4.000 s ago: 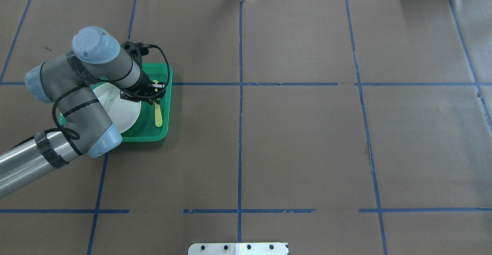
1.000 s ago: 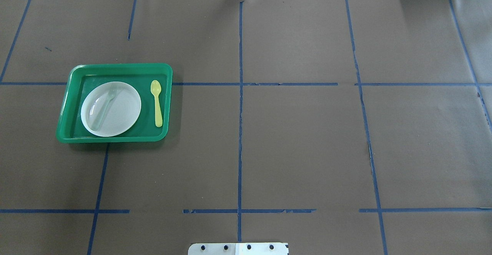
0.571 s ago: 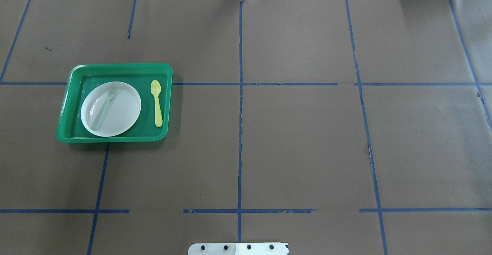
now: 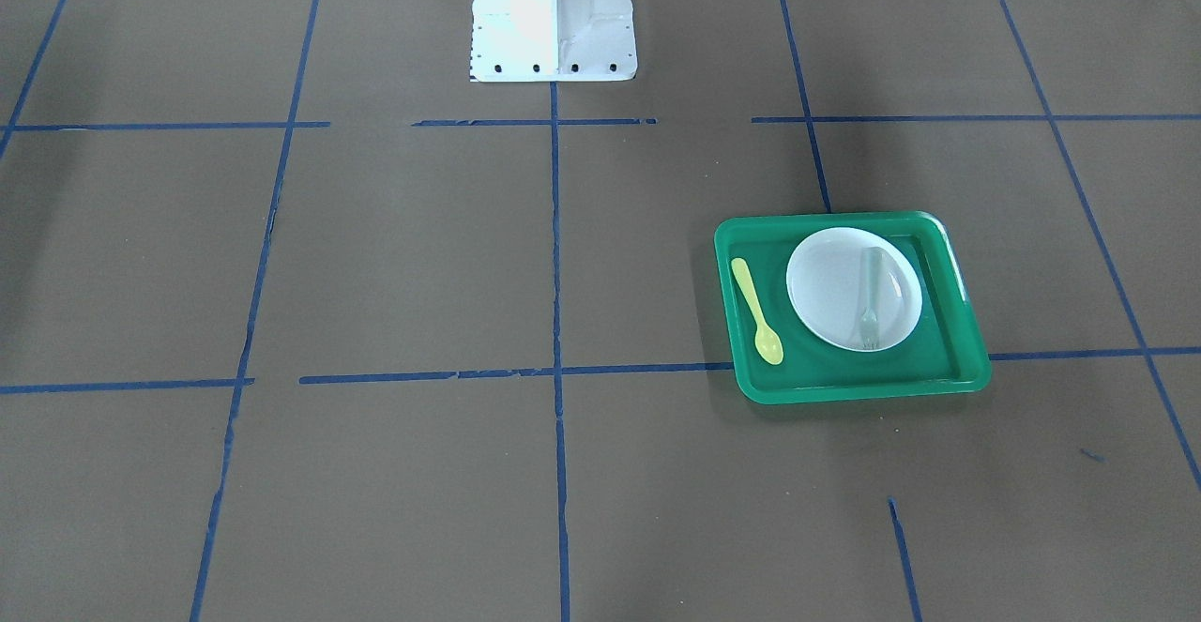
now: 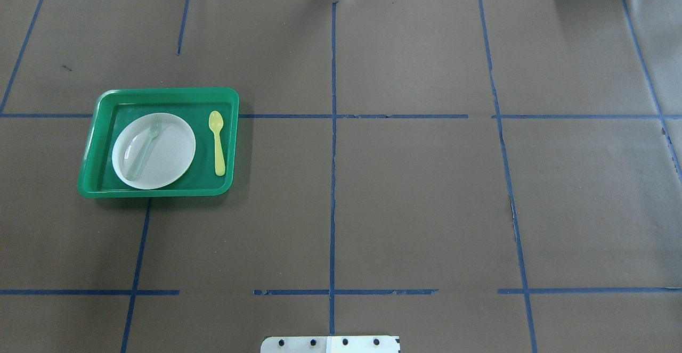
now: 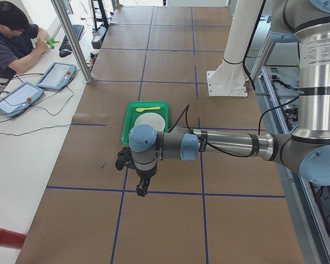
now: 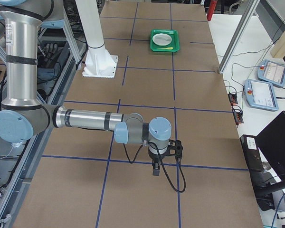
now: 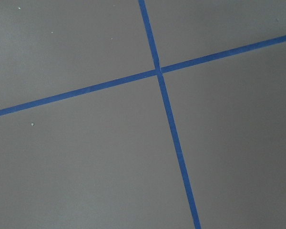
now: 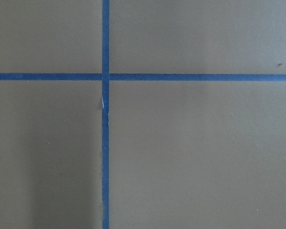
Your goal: Place spoon
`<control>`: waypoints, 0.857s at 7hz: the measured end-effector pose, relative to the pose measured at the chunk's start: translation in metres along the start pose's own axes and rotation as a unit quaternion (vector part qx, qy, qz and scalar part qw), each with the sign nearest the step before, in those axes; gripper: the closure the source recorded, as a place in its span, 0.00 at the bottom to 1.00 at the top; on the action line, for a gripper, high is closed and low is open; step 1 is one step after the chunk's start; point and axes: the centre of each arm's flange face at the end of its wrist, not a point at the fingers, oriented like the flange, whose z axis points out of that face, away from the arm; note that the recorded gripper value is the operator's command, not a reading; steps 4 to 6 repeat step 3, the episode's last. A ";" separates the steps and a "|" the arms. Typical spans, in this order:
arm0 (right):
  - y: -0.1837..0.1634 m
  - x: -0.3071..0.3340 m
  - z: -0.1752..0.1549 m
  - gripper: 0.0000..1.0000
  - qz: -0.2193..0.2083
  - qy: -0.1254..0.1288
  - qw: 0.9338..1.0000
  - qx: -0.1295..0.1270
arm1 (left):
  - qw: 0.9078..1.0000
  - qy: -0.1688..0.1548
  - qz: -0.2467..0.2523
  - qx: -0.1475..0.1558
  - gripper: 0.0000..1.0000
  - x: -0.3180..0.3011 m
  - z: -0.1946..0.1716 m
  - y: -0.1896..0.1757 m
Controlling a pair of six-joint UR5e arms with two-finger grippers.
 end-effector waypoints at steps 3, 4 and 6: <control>0.000 0.000 0.000 0.00 0.000 0.000 1.000 0.000 | 1.000 0.000 0.000 0.001 0.00 0.000 -0.001 -0.001; 0.000 0.000 0.000 0.00 0.000 0.000 1.000 0.000 | 1.000 0.000 0.000 0.001 0.00 0.000 -0.001 -0.001; 0.000 0.000 0.000 0.00 0.000 0.000 1.000 0.000 | 1.000 0.000 0.000 0.001 0.00 0.000 -0.001 -0.001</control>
